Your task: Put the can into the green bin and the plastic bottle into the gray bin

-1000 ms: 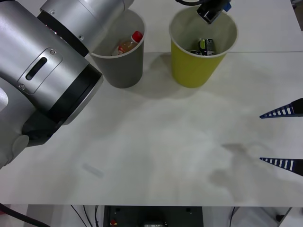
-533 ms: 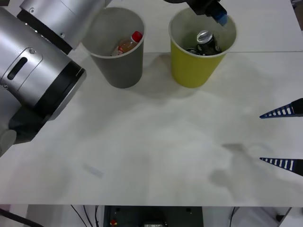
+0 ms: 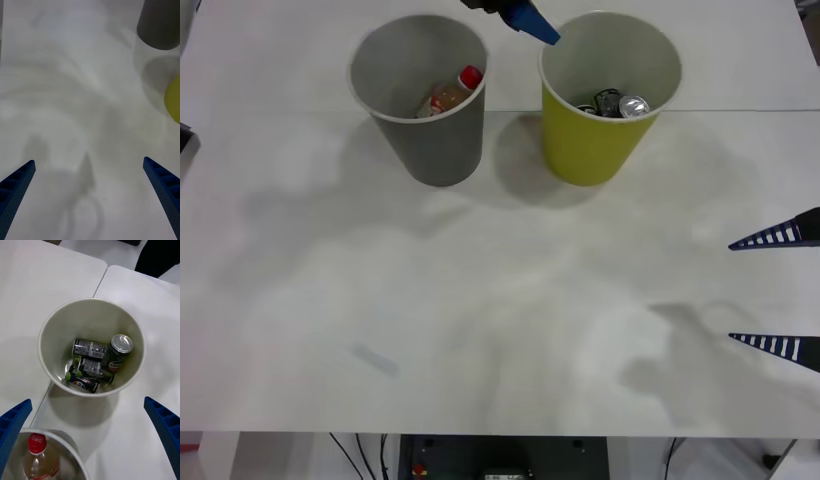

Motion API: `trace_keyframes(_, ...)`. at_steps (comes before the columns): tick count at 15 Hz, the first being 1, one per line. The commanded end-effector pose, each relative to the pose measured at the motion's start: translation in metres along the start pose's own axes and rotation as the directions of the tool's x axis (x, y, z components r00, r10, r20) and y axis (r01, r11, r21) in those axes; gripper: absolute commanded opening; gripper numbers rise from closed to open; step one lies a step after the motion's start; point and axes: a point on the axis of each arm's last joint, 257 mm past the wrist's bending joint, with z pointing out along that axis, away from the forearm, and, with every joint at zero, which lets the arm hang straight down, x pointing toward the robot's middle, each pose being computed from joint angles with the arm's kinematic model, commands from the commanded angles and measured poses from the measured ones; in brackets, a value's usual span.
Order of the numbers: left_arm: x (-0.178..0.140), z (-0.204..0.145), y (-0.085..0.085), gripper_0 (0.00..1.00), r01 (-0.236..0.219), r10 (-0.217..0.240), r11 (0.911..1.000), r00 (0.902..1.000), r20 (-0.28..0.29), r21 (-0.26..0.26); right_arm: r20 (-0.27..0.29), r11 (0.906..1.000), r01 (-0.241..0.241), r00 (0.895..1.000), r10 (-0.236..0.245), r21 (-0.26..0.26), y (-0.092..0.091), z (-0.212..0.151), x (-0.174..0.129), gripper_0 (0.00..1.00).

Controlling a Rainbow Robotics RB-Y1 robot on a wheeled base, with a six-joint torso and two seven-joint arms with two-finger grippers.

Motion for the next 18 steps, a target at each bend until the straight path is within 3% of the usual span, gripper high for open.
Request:
trace_keyframes(1, 0.039, -0.029, 0.013, 1.00, -0.038, 0.038, 0.9993, 0.9993, 0.000, 0.004, 0.000, 1.0000, 0.000, 1.000, 0.000, 0.000, 0.000, 0.000, 0.000, 1.00)
trace_keyframes(5, 0.120, -0.088, 0.031, 1.00, -0.048, 0.048, 0.9988, 0.9988, 0.010, -0.014, 0.000, 1.0000, 0.000, 1.000, 0.000, 0.000, 0.000, 0.000, 0.000, 1.00)
trace_keyframes(8, 0.182, -0.129, 0.030, 1.00, -0.065, 0.065, 0.9971, 0.9979, -0.007, -0.041, 0.000, 1.0000, 0.000, 1.000, 0.000, 0.000, 0.000, 0.000, 0.000, 1.00)
trace_keyframes(14, 0.287, -0.169, -0.006, 1.00, -0.080, 0.078, 0.9941, 0.9962, -0.040, -0.073, 0.000, 1.0000, 0.000, 1.000, 0.000, 0.000, 0.000, 0.000, 0.000, 1.00)
trace_keyframes(18, 0.337, -0.180, -0.031, 1.00, -0.137, 0.134, 0.9902, 0.9862, -0.097, -0.025, 0.000, 1.0000, 0.000, 1.000, 0.000, 0.000, 0.000, 0.000, 0.000, 1.00)
